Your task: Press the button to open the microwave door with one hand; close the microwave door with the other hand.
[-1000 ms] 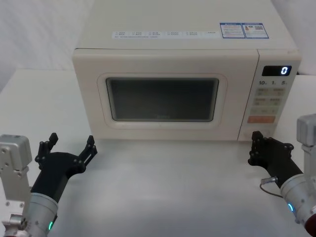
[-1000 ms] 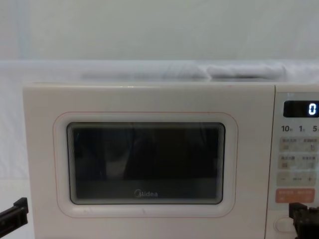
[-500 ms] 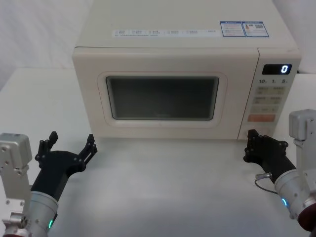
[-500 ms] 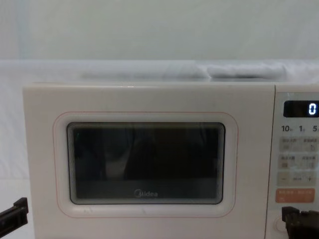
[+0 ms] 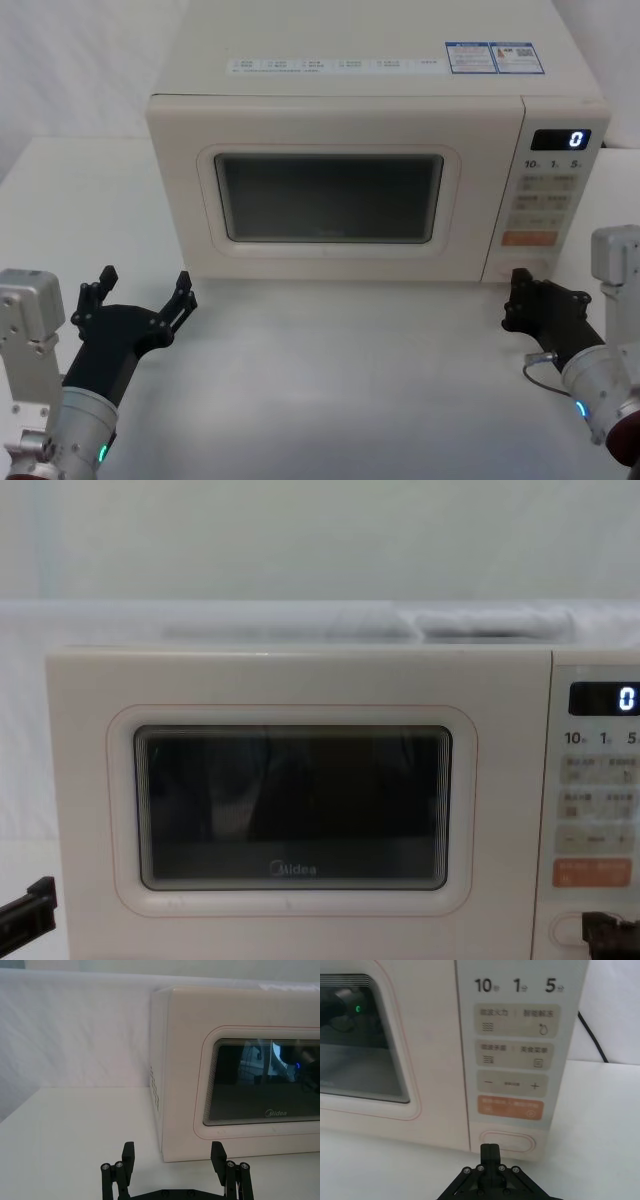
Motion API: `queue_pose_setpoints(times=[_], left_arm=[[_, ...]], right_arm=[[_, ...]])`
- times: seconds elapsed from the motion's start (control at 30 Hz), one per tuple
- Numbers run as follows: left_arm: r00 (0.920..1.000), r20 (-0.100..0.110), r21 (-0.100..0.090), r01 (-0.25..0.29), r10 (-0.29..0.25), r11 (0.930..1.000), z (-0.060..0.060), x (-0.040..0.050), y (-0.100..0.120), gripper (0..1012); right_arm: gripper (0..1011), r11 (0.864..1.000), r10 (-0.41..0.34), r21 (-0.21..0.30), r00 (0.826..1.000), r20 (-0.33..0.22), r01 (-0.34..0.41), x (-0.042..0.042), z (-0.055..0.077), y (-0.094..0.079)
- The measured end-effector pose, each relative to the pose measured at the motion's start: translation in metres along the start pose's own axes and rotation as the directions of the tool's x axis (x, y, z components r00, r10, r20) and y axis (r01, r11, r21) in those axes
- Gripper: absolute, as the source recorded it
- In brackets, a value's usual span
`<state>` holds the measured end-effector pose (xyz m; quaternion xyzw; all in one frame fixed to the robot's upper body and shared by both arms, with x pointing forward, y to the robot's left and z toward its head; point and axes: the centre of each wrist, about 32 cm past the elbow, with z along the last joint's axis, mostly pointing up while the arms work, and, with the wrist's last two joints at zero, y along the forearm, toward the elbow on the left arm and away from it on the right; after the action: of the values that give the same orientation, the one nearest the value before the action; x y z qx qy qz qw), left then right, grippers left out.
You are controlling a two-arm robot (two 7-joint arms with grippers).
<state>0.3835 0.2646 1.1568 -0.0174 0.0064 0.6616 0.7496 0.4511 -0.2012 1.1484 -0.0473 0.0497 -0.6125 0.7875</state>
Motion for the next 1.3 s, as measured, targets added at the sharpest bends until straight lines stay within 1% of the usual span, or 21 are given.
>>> queue_pose_setpoints(times=[0.3,0.83,1.0,1.3], left_arm=[[1.0000,0.000,0.000,0.000,0.000,1.0000,0.000,0.0000,0.000,1001],[1.0000,0.000,0.000,0.000,0.000,1.0000,0.000,0.0000,0.000,1001],[1.0000,0.000,0.000,0.000,0.000,1.0000,0.000,0.0000,0.000,1001],[1.0000,0.000,0.000,0.000,0.000,1.0000,0.000,0.0000,0.000,1001]], right_arm=[[0,1.000,-0.021,-0.003,1.000,-0.012,0.021,0.0073,-0.003,0.008],[0,1.000,-0.029,-0.009,1.000,-0.011,0.029,0.0151,-0.004,0.019],[0,1.000,-0.026,-0.012,1.000,-0.010,0.026,0.0156,-0.005,0.022],[0,0.999,-0.025,-0.024,1.000,-0.017,0.024,0.0153,-0.010,0.028]])
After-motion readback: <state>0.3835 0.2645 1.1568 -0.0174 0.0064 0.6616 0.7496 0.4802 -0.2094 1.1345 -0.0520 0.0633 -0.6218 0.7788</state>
